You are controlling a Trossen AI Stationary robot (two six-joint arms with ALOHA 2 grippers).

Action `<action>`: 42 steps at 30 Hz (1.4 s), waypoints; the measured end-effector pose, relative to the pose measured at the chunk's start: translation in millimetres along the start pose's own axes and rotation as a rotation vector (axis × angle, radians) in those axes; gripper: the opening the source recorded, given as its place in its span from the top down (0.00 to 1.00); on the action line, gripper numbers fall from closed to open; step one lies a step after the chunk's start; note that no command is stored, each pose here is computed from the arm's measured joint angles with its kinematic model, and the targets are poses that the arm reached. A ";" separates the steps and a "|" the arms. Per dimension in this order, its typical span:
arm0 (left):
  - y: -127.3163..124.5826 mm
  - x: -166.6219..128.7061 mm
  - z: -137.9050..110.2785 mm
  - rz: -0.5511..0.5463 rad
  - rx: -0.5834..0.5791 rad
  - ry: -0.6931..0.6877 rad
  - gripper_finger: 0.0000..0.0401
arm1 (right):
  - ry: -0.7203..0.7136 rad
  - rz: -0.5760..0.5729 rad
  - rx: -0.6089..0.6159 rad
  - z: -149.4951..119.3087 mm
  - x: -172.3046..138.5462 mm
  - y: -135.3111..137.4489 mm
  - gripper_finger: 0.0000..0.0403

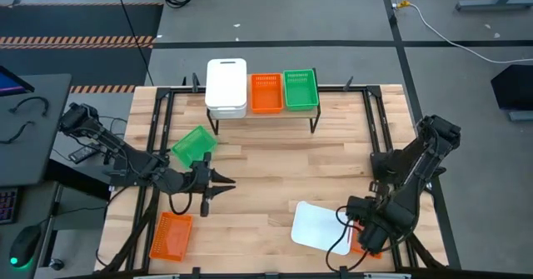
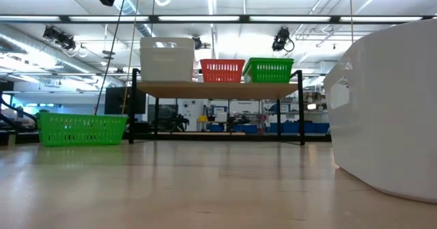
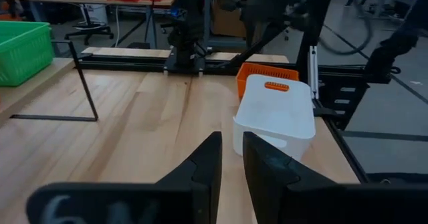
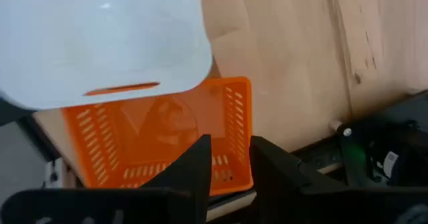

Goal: Stack baskets on shelf by color
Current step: Stack the right orange bin on top of the orange bin on the shelf

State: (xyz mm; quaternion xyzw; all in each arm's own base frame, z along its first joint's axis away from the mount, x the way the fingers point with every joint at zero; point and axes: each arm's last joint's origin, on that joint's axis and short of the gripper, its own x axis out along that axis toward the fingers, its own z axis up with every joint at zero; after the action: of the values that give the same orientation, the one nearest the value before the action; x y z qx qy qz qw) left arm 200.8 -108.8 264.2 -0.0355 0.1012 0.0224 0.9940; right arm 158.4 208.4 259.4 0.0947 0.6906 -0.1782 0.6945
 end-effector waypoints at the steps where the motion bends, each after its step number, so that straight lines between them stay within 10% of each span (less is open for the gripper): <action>1: -0.7 -0.4 -0.1 -0.004 0.000 0.000 0.83 | 0.007 -0.005 0.008 -1.2 6.0 -0.1 0.73; 29: 0.3 0.0 0.1 0.017 0.026 -0.004 0.85 | 0.040 -0.143 0.060 -12.1 98.7 -26.6 0.62; 42: 8.0 4.4 1.8 0.055 0.027 -0.008 0.85 | -0.079 -0.155 0.029 26.3 102.6 -36.4 0.62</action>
State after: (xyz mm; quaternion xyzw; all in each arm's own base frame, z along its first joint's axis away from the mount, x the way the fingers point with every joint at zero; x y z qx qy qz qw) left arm 205.0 -100.6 264.6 -0.0191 0.0983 0.0485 0.9938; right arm 167.3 153.1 162.5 0.0439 0.6651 -0.2448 0.7041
